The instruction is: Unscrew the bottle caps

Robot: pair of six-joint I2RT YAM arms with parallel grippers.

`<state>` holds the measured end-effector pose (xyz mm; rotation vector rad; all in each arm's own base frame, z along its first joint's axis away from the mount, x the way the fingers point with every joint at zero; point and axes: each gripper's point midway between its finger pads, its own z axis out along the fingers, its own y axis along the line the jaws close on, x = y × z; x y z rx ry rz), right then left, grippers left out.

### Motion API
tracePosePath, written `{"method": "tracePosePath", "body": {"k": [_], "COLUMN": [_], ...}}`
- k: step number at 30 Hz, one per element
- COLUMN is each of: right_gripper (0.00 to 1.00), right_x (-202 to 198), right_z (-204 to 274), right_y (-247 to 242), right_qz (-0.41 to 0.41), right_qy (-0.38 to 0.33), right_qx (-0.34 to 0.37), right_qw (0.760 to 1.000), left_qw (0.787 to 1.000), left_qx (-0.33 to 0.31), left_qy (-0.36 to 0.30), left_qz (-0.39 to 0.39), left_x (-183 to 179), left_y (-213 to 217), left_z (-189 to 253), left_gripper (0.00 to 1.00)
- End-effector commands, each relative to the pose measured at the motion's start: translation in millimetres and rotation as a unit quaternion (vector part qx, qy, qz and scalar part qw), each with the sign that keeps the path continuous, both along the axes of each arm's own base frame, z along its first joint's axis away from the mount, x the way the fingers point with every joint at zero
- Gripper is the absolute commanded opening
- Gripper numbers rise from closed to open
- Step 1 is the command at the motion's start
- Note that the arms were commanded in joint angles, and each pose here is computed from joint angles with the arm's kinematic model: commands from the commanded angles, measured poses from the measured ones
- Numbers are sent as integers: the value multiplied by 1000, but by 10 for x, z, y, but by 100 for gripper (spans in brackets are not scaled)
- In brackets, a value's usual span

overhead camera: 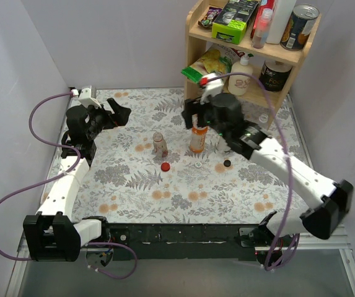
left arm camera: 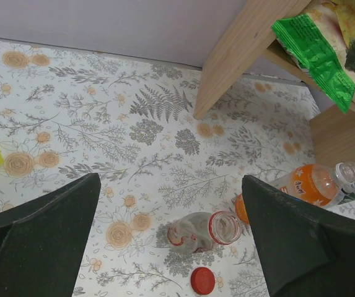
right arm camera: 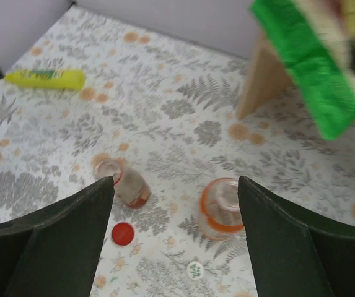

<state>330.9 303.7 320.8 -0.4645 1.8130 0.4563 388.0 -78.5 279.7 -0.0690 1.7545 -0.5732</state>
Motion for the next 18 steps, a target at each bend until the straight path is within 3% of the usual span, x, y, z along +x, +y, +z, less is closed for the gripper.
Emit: {"method": "tracePosePath", "body": {"k": [1, 8, 18], "right_gripper": [88, 89, 90], "right_x": [-10, -61, -151], "right_z": [183, 71, 38], "right_y": [-740, -1507, -1805], "right_qz": [-58, -134, -164], "right_qy": [-13, -11, -16], "right_qx": [43, 57, 60], "right_qw": [997, 989, 984], "left_qw": [999, 998, 998], "left_qx": [-15, -14, -4], "left_qy": [-43, -54, -63], "left_qz": [-3, -16, -25], "left_x": [-76, -129, -166], "left_y": [-28, -81, -166], "left_z": [397, 443, 460], "left_gripper": [98, 98, 98]}}
